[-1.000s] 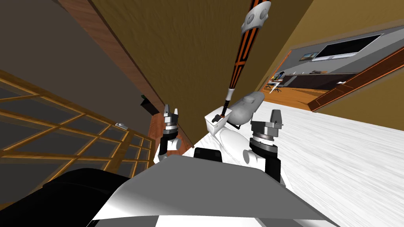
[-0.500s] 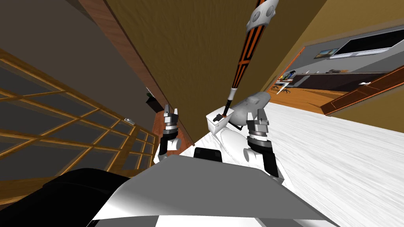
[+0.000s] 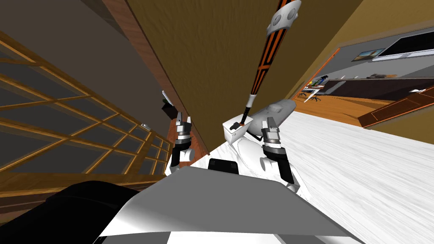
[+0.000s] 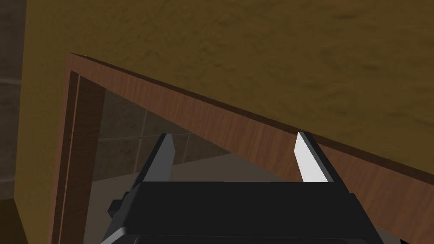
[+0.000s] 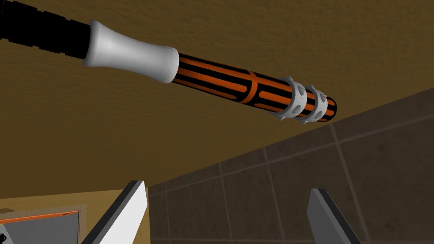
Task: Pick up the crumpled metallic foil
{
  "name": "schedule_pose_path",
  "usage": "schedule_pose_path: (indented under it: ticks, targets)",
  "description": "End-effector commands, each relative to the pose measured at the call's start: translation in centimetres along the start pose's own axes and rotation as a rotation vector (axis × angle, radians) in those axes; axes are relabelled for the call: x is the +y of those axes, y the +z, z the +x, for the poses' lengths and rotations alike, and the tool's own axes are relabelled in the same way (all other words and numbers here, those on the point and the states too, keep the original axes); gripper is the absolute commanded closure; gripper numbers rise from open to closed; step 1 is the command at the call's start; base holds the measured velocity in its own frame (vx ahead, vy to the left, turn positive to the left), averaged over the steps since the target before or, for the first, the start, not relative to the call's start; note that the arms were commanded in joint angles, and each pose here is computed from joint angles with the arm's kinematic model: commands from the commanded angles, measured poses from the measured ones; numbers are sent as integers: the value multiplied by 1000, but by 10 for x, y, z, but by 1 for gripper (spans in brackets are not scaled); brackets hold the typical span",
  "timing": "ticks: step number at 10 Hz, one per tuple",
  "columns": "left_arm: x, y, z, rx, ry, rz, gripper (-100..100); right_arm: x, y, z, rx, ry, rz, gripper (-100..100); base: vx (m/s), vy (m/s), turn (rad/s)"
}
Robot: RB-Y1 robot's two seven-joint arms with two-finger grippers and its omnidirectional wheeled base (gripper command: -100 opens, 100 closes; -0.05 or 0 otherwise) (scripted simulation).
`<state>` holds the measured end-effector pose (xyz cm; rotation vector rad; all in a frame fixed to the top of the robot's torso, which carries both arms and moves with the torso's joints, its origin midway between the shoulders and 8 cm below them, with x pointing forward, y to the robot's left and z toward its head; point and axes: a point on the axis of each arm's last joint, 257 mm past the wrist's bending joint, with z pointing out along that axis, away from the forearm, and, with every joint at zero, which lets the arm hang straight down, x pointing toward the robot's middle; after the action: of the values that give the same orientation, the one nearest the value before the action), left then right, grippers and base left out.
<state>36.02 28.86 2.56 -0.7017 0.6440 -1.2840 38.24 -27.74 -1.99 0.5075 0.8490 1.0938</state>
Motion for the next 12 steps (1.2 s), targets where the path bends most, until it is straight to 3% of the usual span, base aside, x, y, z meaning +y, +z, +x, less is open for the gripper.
schedule_pose_path:
  ticks: [1,12]
  targets:
    - [0,0,0,0,0,0,0,-10,3,10,30,-56,15,-100,-51,-24,125]
    - [0,0,0,0,0,0,0,-57,20,52,172,-398,61,-100,-48,-18,112]
